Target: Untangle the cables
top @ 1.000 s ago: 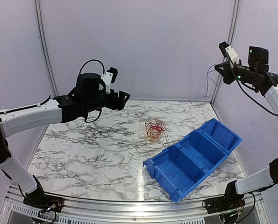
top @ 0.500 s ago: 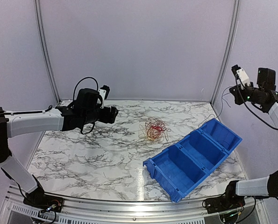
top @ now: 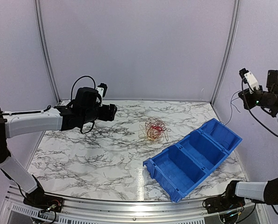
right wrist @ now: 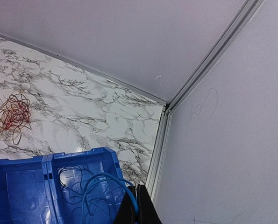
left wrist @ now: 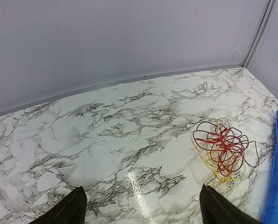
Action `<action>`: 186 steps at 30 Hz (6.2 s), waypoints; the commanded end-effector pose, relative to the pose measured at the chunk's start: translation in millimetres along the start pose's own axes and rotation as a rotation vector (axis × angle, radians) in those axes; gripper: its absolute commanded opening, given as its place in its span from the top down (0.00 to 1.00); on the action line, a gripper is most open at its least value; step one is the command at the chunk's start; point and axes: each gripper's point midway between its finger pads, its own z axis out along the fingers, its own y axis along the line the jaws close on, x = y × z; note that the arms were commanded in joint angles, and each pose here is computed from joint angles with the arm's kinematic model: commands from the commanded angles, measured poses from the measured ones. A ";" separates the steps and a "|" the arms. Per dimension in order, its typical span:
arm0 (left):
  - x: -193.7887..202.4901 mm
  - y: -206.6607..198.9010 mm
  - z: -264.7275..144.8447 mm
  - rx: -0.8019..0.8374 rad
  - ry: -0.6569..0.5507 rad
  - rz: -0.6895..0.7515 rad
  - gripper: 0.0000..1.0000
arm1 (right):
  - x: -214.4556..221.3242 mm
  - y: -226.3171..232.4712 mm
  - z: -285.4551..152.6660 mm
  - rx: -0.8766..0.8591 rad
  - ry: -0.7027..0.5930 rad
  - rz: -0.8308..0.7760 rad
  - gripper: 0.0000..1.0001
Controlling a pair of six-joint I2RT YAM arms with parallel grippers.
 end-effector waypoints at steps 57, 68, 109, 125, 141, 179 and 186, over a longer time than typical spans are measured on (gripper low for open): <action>-4.4 -7.4 3.9 0.032 0.012 -0.037 0.11 | 76.4 43.5 120.1 -0.259 0.381 0.045 0.39; 0.0 -2.8 10.7 0.051 0.014 0.052 0.11 | 6.2 120.3 155.6 -0.435 0.166 -0.150 0.40; 11.4 -18.5 16.0 0.159 0.092 -0.026 0.15 | 7.3 318.0 303.1 -0.490 0.250 -0.376 0.69; 20.5 -17.9 23.1 0.151 0.113 -0.027 0.15 | -7.1 321.0 330.9 -0.435 0.215 -0.331 0.99; -23.0 -68.5 9.0 0.417 -0.015 -0.117 0.17 | -114.5 359.8 188.2 -0.688 -0.003 -0.228 1.00; 84.0 -82.0 158.2 0.201 -0.013 -0.357 0.38 | -281.9 333.3 -34.7 -1.082 -0.627 -0.238 1.00; 103.3 -77.9 156.8 0.191 0.026 -0.350 0.39 | -308.9 273.6 -40.7 -0.951 -0.746 -0.243 1.00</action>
